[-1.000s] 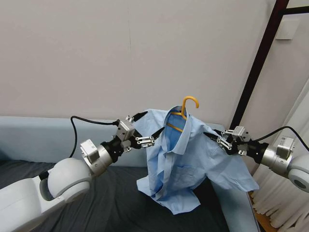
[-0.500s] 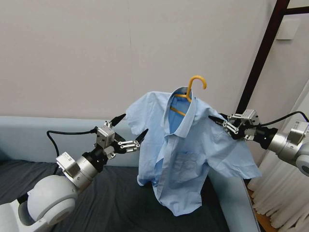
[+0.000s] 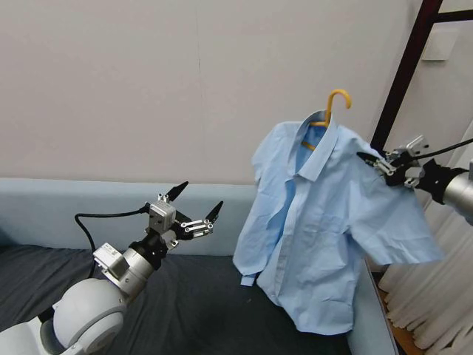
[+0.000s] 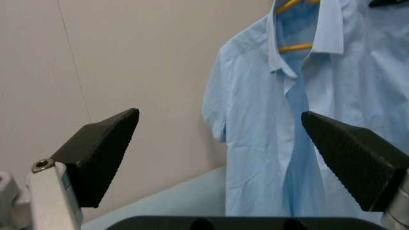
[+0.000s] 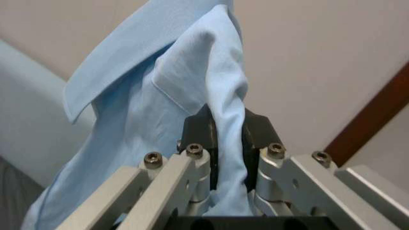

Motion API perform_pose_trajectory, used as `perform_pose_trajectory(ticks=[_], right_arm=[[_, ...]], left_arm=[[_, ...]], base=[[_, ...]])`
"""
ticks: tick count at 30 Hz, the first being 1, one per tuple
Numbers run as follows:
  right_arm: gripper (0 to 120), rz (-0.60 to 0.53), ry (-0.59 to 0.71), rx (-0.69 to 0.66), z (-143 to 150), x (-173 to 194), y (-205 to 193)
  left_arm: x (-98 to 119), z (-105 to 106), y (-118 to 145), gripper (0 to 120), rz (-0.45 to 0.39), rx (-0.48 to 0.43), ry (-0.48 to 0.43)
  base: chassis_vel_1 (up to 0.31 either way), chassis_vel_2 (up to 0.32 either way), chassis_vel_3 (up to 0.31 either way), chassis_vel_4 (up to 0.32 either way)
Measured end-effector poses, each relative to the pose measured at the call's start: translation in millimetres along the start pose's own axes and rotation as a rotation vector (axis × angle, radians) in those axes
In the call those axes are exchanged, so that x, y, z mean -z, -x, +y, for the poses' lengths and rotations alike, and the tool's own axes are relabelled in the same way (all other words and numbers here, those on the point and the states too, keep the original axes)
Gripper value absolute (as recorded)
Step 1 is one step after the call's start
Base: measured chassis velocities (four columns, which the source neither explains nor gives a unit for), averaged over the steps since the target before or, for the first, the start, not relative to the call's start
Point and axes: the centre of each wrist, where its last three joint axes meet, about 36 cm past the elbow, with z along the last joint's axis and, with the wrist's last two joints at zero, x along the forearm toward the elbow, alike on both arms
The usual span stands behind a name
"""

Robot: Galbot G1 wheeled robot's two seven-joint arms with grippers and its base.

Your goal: Pick up the clothes from the sofa and hang them on the clothes hanger.

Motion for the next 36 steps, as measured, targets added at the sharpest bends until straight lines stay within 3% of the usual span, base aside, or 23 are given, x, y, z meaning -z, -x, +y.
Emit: perform_pose_trajectory(ticks=[5,9,16,23,26,33,36], right_arm=[[7,0.057,0.083,-0.110,-6,35,-18],[7,0.114,0.127,-0.277,-19,62,-37],[7,0.126,0.101,-0.461,-34,68,-41],[7,0.179,0.010,-0.596,-54,46,-27],[7,0.219,-0.018,-0.657,-65,25,-15],[7,0.207,-0.012,-0.684,-63,9,-6],[7,0.180,-0.006,-0.713,-63,-6,6]], left_arm=[[-8,-1,1,100,0.000,0.014,-0.010],[-16,-6,-1,100,0.007,0.023,-0.025],[-25,-17,-9,100,0.025,0.063,-0.039],[-31,-33,-23,100,0.101,0.145,-0.079],[-37,-40,-35,100,0.167,0.234,-0.110],[-41,-45,-47,100,0.190,0.302,-0.135],[-46,-58,-61,100,0.206,0.342,-0.157]], base=[[0.000,0.000,0.000,0.000],[0.000,0.000,0.000,0.000],[0.000,0.000,0.000,0.000],[0.000,0.000,0.000,0.000],[0.000,0.000,0.000,0.000],[0.000,0.000,0.000,0.000],[0.000,0.000,0.000,0.000]])
